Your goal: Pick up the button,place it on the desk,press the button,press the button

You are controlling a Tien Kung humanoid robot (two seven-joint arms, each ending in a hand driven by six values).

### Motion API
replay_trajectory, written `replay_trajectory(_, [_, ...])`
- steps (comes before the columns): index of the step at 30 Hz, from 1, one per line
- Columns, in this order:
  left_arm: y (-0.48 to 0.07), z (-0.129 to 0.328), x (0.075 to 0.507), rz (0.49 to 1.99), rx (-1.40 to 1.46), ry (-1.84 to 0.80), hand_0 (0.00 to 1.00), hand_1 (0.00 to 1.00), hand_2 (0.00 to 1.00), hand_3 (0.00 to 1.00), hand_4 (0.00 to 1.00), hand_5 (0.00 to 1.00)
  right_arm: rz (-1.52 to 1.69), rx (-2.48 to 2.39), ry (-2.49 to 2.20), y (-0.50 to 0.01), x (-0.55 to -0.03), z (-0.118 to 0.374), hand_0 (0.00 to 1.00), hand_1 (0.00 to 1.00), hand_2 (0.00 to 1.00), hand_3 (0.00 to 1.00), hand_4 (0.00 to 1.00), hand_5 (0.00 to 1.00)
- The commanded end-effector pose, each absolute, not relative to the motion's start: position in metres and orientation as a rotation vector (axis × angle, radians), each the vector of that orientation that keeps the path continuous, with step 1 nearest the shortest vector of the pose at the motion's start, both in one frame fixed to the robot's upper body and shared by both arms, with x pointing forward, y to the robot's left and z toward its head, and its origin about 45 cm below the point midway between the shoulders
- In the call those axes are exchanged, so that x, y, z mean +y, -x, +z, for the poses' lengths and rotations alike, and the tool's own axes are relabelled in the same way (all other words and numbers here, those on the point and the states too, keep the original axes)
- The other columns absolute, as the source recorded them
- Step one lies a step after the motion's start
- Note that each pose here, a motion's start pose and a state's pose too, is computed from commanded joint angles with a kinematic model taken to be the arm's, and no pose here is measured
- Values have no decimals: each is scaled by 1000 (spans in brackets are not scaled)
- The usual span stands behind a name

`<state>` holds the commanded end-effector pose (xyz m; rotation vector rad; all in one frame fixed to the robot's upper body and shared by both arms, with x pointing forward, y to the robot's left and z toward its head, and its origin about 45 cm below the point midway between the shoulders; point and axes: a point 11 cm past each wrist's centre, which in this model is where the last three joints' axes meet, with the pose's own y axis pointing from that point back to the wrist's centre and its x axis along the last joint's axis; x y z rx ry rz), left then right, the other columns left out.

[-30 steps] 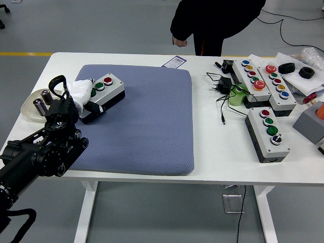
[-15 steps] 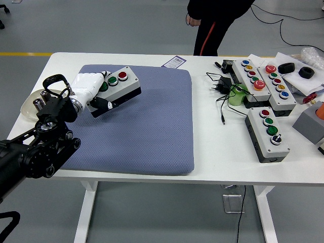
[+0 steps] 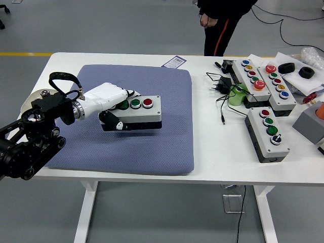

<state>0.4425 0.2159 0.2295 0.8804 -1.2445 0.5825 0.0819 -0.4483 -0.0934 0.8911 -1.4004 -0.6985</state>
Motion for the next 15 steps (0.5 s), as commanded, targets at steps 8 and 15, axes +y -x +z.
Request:
replay_trajectory(8, [-438, 210, 220, 525, -1234, -933, 52, 99, 181, 367, 160, 2, -698, -1402, -892, -83, -448, -93, 746, 688, 706, 580, 180, 127])
replay_trajectory(15, [-435, 203, 222, 477, -1186, -954, 566, 703, 823, 900, 998, 701, -697, -1402, -892, -83, -448, -93, 745, 688, 707, 580, 180, 127])
